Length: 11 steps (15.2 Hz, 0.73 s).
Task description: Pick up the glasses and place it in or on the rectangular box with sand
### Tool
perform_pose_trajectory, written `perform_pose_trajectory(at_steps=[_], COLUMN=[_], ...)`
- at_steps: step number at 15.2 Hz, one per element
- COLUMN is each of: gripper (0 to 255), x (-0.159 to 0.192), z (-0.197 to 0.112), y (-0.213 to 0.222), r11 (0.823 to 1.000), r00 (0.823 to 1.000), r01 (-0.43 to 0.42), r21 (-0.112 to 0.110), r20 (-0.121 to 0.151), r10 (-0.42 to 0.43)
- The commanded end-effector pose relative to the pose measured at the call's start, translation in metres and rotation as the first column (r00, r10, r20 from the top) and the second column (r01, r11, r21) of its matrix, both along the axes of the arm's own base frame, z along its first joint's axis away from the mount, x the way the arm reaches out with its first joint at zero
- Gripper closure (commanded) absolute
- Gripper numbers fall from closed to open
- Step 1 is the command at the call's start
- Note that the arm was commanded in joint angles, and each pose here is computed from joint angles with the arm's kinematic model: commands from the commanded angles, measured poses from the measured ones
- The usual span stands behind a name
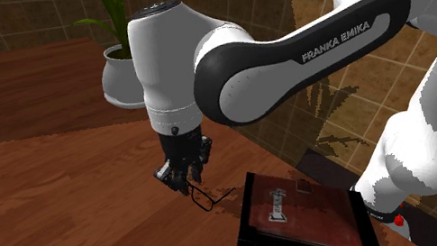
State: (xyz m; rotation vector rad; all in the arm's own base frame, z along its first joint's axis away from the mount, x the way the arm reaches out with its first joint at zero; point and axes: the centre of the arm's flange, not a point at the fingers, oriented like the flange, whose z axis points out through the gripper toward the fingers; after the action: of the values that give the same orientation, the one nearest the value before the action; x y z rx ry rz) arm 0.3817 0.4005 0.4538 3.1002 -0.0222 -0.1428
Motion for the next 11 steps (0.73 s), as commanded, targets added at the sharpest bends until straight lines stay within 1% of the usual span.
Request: perform_pose_trajectory(at_steps=[1,2,3,4,11], gripper=[0,0,0,0,0], x=[0.009,0.018,0.025,0.028,0.029], z=[-0.001,-0.001,-0.003,-0.003,-0.040], y=[-0.010,-0.020,-0.031,-0.039,-0.035], r11=[0.993,0.972,0.938,0.909,0.909], r00=[0.993,0.974,0.941,0.914,0.914], r01=[0.112,0.221,0.327,0.389,0.389], r21=[0.038,0.078,0.120,0.147,0.147], r20=[0.023,0.041,0.054,0.060,0.060], r10=[-0.113,-0.225,-0.335,-0.401,-0.401])
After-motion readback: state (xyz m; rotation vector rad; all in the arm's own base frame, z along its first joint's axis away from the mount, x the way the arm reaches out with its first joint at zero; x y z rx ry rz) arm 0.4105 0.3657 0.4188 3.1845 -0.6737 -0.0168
